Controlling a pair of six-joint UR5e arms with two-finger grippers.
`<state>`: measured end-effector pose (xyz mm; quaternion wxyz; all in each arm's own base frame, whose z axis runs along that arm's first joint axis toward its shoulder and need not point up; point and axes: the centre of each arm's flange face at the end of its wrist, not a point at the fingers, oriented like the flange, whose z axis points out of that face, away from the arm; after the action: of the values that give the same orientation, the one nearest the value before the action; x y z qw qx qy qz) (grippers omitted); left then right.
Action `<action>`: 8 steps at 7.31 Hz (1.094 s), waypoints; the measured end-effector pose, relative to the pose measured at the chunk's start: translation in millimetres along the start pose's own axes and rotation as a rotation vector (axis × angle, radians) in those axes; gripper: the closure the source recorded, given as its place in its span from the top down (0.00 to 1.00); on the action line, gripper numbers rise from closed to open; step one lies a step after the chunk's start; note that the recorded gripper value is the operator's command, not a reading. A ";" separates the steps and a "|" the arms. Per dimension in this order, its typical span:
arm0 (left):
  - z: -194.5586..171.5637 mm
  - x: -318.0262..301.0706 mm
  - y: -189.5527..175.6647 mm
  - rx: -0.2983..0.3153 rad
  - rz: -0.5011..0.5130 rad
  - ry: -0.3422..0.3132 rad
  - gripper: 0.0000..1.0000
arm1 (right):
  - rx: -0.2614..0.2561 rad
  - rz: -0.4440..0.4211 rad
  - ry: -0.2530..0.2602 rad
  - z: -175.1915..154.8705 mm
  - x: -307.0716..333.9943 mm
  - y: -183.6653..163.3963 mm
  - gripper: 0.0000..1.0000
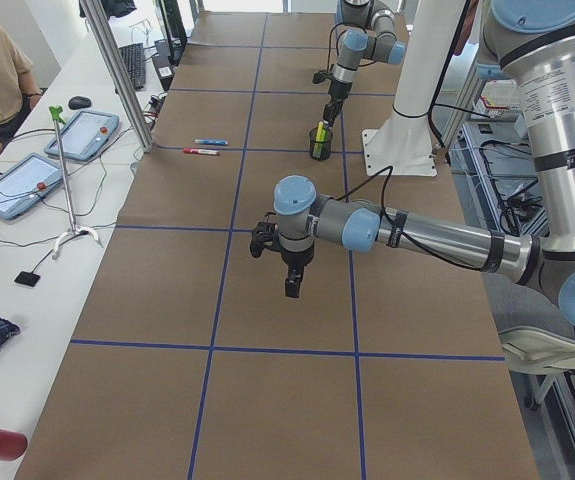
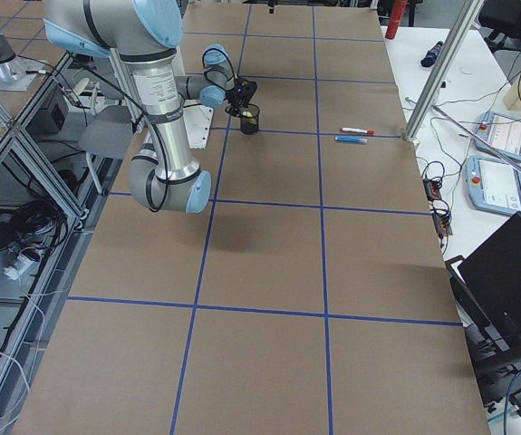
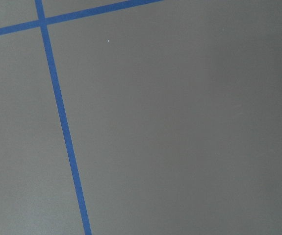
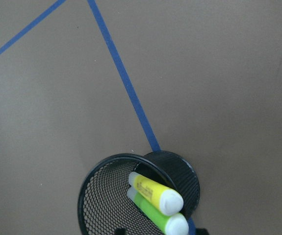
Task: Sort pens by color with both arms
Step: 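Close the right gripper on the green highlighter in the cup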
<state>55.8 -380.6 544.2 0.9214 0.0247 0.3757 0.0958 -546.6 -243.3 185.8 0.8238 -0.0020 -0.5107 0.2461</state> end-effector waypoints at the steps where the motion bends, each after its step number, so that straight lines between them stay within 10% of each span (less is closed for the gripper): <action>1: -0.1 0.1 -0.1 0.000 0.000 0.000 1.00 | 0.002 -0.001 0.001 0.2 0.6 -1.1 0.48; 8: 0.1 -0.1 -0.2 0.000 0.000 0.000 1.00 | 0.012 -0.003 -0.002 -0.4 -0.4 -6.7 0.47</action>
<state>55.8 -380.8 544.3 0.9214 0.0246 0.3757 0.0958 -543.7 -249.2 186.9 0.8236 0.0039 -0.5100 0.2482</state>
